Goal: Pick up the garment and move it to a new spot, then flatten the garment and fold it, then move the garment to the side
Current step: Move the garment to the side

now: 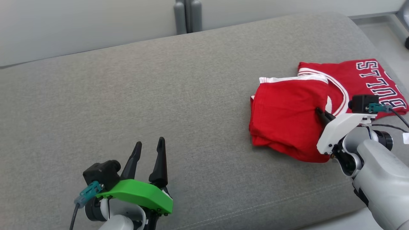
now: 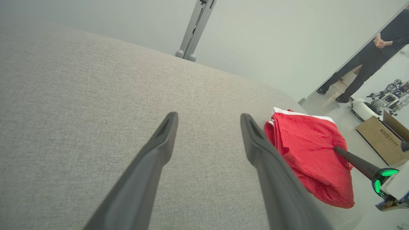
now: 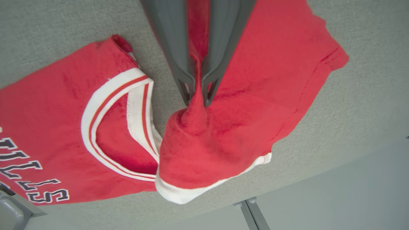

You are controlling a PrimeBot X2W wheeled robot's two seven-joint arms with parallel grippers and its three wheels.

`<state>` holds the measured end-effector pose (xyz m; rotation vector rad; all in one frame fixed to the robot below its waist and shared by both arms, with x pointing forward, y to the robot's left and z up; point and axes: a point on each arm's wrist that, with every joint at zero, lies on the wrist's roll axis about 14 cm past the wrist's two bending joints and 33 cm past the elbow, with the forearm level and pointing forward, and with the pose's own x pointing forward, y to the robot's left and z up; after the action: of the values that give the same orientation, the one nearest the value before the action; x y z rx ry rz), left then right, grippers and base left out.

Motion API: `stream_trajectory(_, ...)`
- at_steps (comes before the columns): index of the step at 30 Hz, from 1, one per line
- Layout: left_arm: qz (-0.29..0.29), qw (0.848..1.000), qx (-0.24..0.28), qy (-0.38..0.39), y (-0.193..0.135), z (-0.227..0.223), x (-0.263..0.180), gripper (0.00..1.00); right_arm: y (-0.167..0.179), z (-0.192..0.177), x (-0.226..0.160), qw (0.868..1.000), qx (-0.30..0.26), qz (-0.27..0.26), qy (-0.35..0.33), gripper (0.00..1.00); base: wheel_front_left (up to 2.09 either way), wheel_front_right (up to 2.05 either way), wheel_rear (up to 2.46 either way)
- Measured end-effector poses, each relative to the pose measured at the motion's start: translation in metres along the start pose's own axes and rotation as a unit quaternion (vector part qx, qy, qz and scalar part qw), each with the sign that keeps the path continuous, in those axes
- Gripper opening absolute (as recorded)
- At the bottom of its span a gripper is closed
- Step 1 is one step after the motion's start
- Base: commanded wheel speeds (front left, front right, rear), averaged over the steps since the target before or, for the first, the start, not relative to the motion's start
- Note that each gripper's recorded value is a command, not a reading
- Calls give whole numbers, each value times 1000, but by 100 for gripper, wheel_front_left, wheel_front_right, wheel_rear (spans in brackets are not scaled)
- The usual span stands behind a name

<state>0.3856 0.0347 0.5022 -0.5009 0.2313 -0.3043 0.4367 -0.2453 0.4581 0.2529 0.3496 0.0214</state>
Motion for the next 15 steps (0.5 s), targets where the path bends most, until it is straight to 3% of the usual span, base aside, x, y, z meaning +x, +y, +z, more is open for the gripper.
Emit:
stream_trajectory(7, -52, 998, 1, 25, -32, -16, 22, 100, -36, 17, -19, 999, -4, -42, -20, 0, 0, 0, 0)
stream_trajectory(15, -53, 998, 0, 34, -27, -23, 32, 100, -30, 15, -2, 999, -14, -37, -11, 0, 0, 0, 0)
